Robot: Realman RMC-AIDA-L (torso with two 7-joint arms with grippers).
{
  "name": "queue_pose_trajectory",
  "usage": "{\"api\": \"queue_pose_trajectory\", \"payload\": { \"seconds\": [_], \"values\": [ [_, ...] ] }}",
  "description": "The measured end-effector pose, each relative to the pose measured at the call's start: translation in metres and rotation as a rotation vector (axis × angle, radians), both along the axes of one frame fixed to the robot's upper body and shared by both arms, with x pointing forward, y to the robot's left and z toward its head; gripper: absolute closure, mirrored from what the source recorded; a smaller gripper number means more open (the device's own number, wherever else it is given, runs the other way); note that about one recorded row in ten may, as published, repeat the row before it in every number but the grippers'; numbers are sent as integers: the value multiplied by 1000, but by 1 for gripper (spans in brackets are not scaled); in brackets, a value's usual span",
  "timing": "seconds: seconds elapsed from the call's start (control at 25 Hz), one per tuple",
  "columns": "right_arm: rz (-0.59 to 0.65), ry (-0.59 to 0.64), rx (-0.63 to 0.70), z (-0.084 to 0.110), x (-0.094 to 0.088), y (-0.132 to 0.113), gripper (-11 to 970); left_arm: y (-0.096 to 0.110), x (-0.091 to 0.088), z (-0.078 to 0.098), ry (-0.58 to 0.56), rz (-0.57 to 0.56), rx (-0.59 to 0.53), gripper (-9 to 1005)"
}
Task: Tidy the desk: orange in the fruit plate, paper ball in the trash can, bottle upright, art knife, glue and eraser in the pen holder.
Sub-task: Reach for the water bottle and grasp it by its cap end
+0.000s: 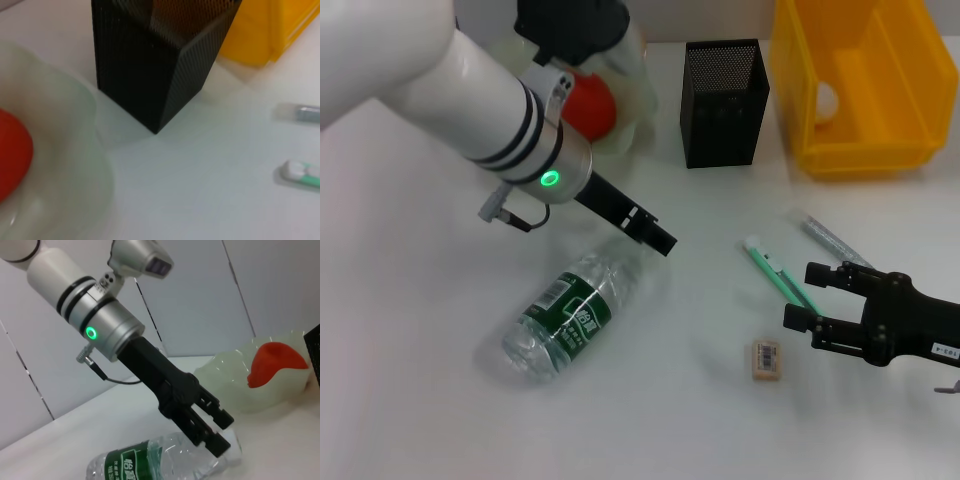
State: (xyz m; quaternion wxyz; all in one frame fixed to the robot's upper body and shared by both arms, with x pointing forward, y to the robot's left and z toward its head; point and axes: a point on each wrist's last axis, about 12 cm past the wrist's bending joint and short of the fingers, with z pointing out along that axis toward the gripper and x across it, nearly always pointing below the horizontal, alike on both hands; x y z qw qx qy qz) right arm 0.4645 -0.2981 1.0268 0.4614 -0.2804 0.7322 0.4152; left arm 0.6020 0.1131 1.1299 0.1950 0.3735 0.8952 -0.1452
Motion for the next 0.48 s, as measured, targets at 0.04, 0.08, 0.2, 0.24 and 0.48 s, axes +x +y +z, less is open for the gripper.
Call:
{"api": "queue_pose_trajectory", "payload": {
  "seconds": [0.04, 0.08, 0.2, 0.24, 0.48],
  "values": [
    [1, 2, -2, 0, 0, 1, 185, 0, 0, 0, 0, 0, 0, 219],
    [2, 2, -3, -1, 1, 1, 185, 0, 0, -3, 0, 0, 6, 224],
    [1, 3, -4, -1, 2, 3, 185, -1, -1, -10, 0, 2, 9, 240],
    [1, 3, -3, -1, 2, 3, 185, -2, -1, -12, 2, 4, 4, 245],
    [5, 1, -2, -1, 3, 5, 185, -6, -5, -17, -6, 0, -18, 277]
  ]
}}
